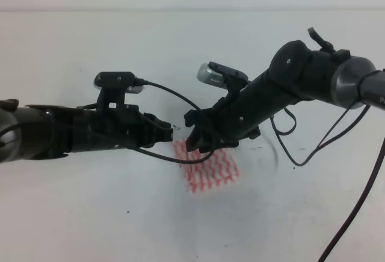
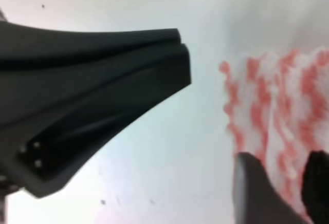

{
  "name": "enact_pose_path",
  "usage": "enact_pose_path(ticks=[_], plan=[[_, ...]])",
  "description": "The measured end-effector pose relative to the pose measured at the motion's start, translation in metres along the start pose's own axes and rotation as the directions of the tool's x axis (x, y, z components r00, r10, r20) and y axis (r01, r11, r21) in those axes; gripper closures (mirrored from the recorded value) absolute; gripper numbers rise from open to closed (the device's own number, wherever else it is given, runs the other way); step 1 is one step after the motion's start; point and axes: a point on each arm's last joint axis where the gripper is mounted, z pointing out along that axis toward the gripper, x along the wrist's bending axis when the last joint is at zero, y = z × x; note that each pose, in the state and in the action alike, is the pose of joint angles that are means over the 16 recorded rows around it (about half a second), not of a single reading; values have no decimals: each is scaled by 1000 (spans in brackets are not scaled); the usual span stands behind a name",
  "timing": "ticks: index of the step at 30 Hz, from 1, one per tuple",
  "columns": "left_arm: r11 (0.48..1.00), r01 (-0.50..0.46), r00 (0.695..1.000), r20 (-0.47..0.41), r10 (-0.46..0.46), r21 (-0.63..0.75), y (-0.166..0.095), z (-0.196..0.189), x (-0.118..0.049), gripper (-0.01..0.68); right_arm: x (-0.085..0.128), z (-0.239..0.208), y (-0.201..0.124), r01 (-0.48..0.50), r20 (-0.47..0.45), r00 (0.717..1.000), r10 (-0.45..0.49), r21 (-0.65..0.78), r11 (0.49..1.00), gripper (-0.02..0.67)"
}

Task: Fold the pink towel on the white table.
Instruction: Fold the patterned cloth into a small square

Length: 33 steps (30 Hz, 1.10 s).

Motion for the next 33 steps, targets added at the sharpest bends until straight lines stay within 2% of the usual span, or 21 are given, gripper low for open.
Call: enact_pose_path(ticks=[9, 14, 33], plan=[[1000, -1, 1000, 0, 1, -11, 3, -3, -2, 673, -1, -3, 0, 45, 36, 998, -46, 30, 999, 614], [1000, 1, 1000, 4, -1, -11, 3, -3, -2, 673, -2, -3, -2, 52, 52, 997, -54, 53, 997, 658], [1000, 1, 1000, 7, -1, -12, 3, -3, -3, 673, 1, 0, -12, 57, 52, 997, -64, 142, 988, 666]])
